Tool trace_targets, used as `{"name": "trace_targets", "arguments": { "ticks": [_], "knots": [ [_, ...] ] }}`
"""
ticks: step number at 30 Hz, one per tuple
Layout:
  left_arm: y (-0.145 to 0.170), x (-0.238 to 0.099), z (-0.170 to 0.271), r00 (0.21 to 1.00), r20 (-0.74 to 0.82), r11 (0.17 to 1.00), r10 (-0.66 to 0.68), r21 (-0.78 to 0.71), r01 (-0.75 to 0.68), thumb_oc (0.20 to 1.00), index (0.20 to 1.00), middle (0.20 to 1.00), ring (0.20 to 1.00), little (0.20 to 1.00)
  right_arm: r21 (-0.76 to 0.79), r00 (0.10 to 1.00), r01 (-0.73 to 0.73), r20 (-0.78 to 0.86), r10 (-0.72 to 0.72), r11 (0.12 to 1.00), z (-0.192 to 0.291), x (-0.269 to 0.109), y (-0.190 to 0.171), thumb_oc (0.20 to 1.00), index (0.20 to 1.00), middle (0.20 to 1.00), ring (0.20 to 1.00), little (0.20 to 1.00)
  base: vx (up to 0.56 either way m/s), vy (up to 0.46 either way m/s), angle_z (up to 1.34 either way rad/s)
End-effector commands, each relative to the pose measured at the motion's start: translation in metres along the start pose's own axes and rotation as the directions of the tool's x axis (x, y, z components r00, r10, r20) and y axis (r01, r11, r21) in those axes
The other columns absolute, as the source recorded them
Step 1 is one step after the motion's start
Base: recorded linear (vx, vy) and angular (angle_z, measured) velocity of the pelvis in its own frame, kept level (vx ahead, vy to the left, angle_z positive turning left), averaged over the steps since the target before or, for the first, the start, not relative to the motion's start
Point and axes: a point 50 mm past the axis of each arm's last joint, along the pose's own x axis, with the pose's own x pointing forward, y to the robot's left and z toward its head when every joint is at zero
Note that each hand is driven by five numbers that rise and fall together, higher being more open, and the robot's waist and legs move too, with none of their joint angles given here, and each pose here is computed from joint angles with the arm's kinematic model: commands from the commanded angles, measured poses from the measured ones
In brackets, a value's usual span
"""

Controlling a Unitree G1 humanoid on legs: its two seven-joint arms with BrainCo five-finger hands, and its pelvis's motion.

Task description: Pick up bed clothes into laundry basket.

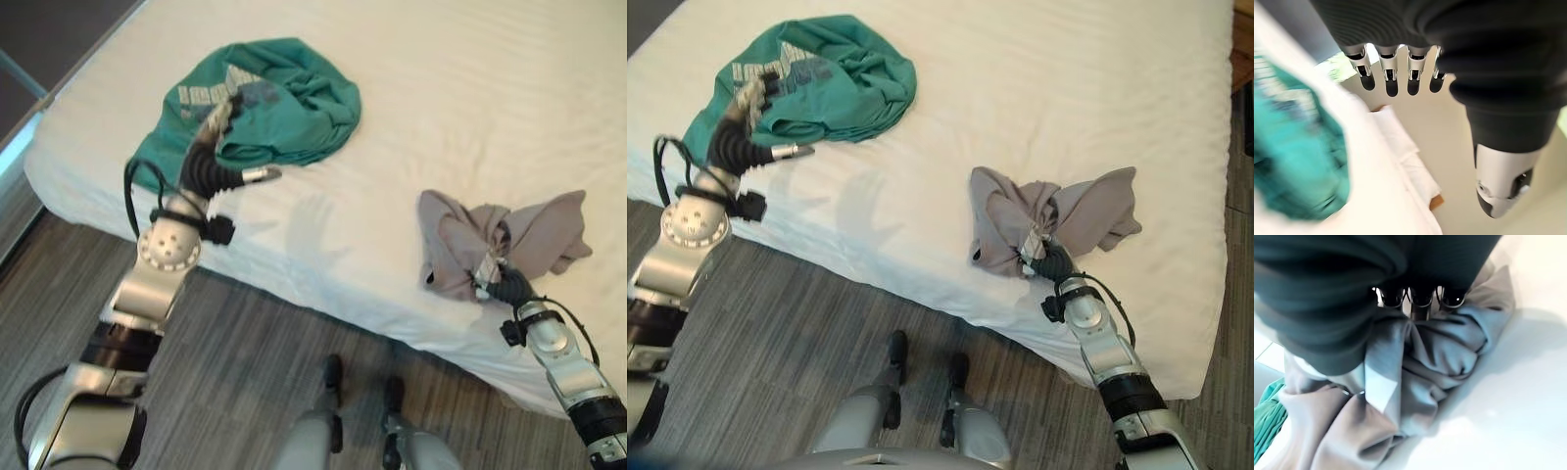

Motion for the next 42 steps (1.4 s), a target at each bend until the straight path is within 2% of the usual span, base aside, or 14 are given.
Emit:
{"name": "trace_targets", "arguments": {
  "ticks": [1, 2, 7, 10, 19, 26, 27, 29, 30, 31, 36, 37, 40, 42],
  "knots": [
    [0.027, 0.007, -0.027, 0.979, -0.145, 0.936, 0.144, 0.340, -0.088, 1.000, 1.000, 1.000, 1.000, 1.000, -0.022, 1.000, 0.006, -0.024, -0.006, 1.000, -0.005, -0.003, -0.011, 0.200, 0.200, 0.200, 0.200, 0.200, -0.02, -0.060, -0.33],
    [0.057, 0.026, -0.024, 0.960, -0.171, 0.827, 0.222, 0.555, -0.093, 1.000, 1.000, 1.000, 1.000, 1.000, -0.003, 0.999, -0.005, -0.034, 0.005, 1.000, -0.008, -0.008, -0.004, 0.200, 0.200, 0.200, 0.200, 0.200, -0.04, -0.047, -0.20],
    [0.079, 0.042, -0.025, 0.927, -0.250, 0.729, 0.279, 0.683, -0.035, 1.000, 1.000, 1.000, 1.000, 1.000, 0.012, 1.000, -0.018, -0.003, 0.018, 1.000, -0.003, -0.009, 0.002, 0.200, 0.200, 0.200, 0.200, 0.200, -0.03, -0.010, -0.16],
    [0.125, 0.037, -0.032, 0.840, -0.360, 0.635, 0.406, 0.772, 0.023, 1.000, 1.000, 1.000, 1.000, 1.000, 0.000, 0.998, -0.034, 0.062, 0.034, 0.999, 0.010, -0.009, 0.005, 0.200, 0.200, 0.200, 0.200, 0.200, -0.05, -0.007, -0.11],
    [0.141, 0.046, -0.011, 0.844, -0.308, 0.626, 0.439, 0.779, -0.042, 1.000, 1.000, 1.000, 1.000, 1.000, -0.022, 0.982, -0.029, 0.185, 0.032, 0.999, 0.035, -0.004, 0.012, 0.200, 0.200, 0.200, 0.200, 0.200, -0.03, 0.004, -0.16],
    [0.112, 0.046, -0.028, 0.863, -0.375, 0.670, 0.339, 0.740, 0.058, 1.000, 1.000, 1.000, 1.000, 1.000, -0.047, 0.985, -0.050, 0.160, 0.057, 0.998, 0.027, -0.012, 0.021, 0.200, 0.200, 0.200, 0.200, 0.200, 0.02, 0.054, -0.10],
    [0.108, 0.048, -0.026, 0.869, -0.371, 0.671, 0.328, 0.739, 0.063, 0.696, 0.696, 0.696, 0.696, 0.696, -0.050, 0.987, -0.049, 0.152, 0.056, 0.998, 0.024, -0.013, 0.020, 0.200, 0.200, 0.200, 0.200, 0.200, -0.01, 0.031, -0.02],
    [0.096, 0.053, -0.022, 0.885, -0.362, 0.668, 0.292, 0.740, 0.082, 0.445, 0.445, 0.445, 0.445, 0.445, -0.050, 0.987, -0.039, 0.154, 0.047, 0.998, 0.024, -0.015, 0.018, 0.200, 0.200, 0.200, 0.200, 0.200, 0.00, 0.000, 0.00],
    [0.089, 0.057, -0.018, 0.898, -0.347, 0.670, 0.270, 0.738, 0.084, 0.272, 0.272, 0.272, 0.272, 0.272, -0.052, 0.988, -0.037, 0.148, 0.044, 0.998, 0.022, -0.017, 0.016, 0.200, 0.200, 0.200, 0.200, 0.200, 0.00, 0.000, 0.00],
    [0.082, 0.061, -0.013, 0.913, -0.323, 0.682, 0.249, 0.728, 0.072, 0.200, 0.200, 0.200, 0.200, 0.200, -0.053, 0.989, -0.037, 0.143, 0.045, 0.998, 0.020, -0.018, 0.016, 0.200, 0.200, 0.200, 0.200, 0.200, 0.00, 0.000, 0.00],
    [0.037, 0.077, 0.022, 0.981, -0.162, 0.879, 0.111, 0.476, -0.021, 0.200, 0.200, 0.200, 0.200, 0.200, -0.059, 0.993, -0.029, 0.113, 0.035, 0.998, 0.015, -0.017, 0.013, 0.200, 0.200, 0.200, 0.200, 0.200, 0.02, -0.028, 0.01],
    [0.013, 0.071, 0.032, 0.997, -0.073, 0.957, 0.032, 0.289, -0.010, 0.200, 0.200, 0.200, 0.200, 0.200, -0.058, 0.995, -0.008, 0.101, 0.014, 0.998, 0.013, -0.018, 0.008, 0.200, 0.200, 0.200, 0.200, 0.200, 0.07, -0.080, 0.14],
    [-0.047, 0.005, 0.012, 0.980, 0.030, 0.979, -0.198, -0.036, 0.199, 0.200, 0.200, 0.200, 0.200, 0.200, 0.021, 0.987, 0.120, 0.104, -0.122, 0.993, 0.013, -0.021, -0.016, 0.200, 0.200, 0.200, 0.200, 0.200, 0.08, -0.064, 0.24],
    [-0.061, -0.031, -0.015, 0.973, -0.031, 0.953, -0.228, -0.210, 0.216, 0.200, 0.200, 0.200, 0.200, 0.200, 0.084, 0.980, 0.154, 0.112, -0.163, 0.984, 0.015, -0.024, -0.022, 0.200, 0.200, 0.200, 0.200, 0.200, 0.13, 0.007, 0.23]
  ]
}}
